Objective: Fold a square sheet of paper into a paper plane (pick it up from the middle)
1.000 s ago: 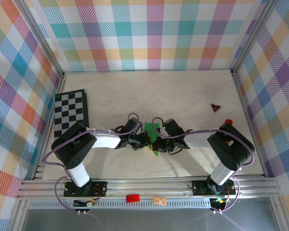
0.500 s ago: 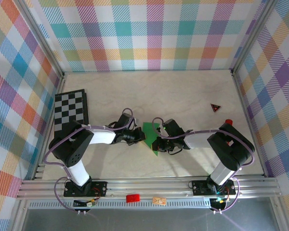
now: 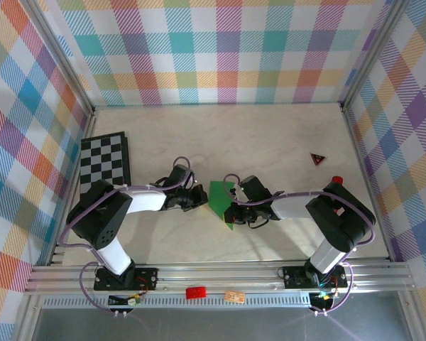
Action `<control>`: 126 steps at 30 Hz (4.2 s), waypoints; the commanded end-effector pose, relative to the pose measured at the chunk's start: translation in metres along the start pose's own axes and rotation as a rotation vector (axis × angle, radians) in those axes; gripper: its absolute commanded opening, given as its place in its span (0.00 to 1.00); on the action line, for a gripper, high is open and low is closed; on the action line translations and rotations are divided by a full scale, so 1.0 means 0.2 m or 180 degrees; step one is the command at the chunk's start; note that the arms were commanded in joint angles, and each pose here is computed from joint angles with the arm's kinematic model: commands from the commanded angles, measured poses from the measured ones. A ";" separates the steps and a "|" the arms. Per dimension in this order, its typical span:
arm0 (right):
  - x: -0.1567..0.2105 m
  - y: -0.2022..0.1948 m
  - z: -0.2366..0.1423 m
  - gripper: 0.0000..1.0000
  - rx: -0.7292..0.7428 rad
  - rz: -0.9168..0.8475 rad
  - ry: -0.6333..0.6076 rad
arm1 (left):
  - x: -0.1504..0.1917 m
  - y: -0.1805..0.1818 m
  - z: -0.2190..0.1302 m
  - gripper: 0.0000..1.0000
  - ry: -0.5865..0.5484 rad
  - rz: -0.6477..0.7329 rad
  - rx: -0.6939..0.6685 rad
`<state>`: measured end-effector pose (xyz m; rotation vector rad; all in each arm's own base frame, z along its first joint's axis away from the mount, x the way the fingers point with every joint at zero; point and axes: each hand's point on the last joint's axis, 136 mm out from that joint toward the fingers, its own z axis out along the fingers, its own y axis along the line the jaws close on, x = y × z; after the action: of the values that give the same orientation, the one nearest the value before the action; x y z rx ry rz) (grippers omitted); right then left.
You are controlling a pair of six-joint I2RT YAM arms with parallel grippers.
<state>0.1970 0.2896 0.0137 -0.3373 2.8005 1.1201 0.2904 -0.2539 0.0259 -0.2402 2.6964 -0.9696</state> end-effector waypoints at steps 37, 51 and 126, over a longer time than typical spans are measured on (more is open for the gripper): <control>0.00 0.00 0.01 0.08 0.0053 0.0069 0.0162 | 0.21 0.08 0.12 0.00 0.0338 0.0071 -0.0319; 0.27 -0.08 -0.13 0.12 0.0064 -0.0053 0.0271 | 0.21 0.10 0.12 0.00 0.0252 -0.0126 -0.0324; -0.20 0.04 -0.25 0.48 0.0254 -0.0196 -0.0671 | -0.02 -0.16 -0.09 0.48 0.0120 -0.0375 0.0752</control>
<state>0.2303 0.2595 0.0505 -0.2706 2.6709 0.8913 0.2918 -0.2571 0.0571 -0.3662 2.5960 -1.2076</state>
